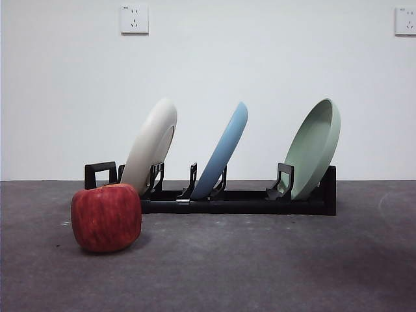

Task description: Take the yellow plate from the plate rack,put the plate on the table,take the apple from the table,put the apple in the plate

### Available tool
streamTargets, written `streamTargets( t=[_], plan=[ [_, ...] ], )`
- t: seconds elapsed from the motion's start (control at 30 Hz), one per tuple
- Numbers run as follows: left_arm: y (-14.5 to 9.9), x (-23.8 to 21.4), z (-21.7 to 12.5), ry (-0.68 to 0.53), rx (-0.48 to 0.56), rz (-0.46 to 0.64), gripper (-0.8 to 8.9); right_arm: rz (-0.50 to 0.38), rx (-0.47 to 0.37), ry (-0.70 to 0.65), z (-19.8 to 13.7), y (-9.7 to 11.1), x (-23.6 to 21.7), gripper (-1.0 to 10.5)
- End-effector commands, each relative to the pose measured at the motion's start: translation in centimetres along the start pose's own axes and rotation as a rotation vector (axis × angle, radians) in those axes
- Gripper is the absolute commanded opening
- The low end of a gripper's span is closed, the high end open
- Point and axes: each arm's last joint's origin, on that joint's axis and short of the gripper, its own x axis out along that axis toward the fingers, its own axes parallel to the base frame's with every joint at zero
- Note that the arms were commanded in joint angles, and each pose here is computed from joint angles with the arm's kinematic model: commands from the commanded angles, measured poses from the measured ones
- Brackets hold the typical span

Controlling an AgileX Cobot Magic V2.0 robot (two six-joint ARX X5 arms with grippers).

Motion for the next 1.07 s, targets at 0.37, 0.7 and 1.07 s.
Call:
streamTargets(
  t=[0.37, 0.7, 1.07],
  plan=[
    [0.0, -0.7, 3.3, -0.096, -0.221, -0.027, -0.08, 0.035, 0.133, -0.029, 3.1, 0.8, -0.8, -0.1],
    [0.1, -0.3, 11.0, -0.083, -0.222, -0.056, -0.08, 0.03, 0.114, 0.009, 10.2, 2.2, -0.2, -0.1],
    [0.0, 4.3, 18.4, 0.052, -0.209, -0.258, -0.03, 0.221, -0.006, 0.221, 17.5, 4.0, 2.9, 0.0]
  ],
)
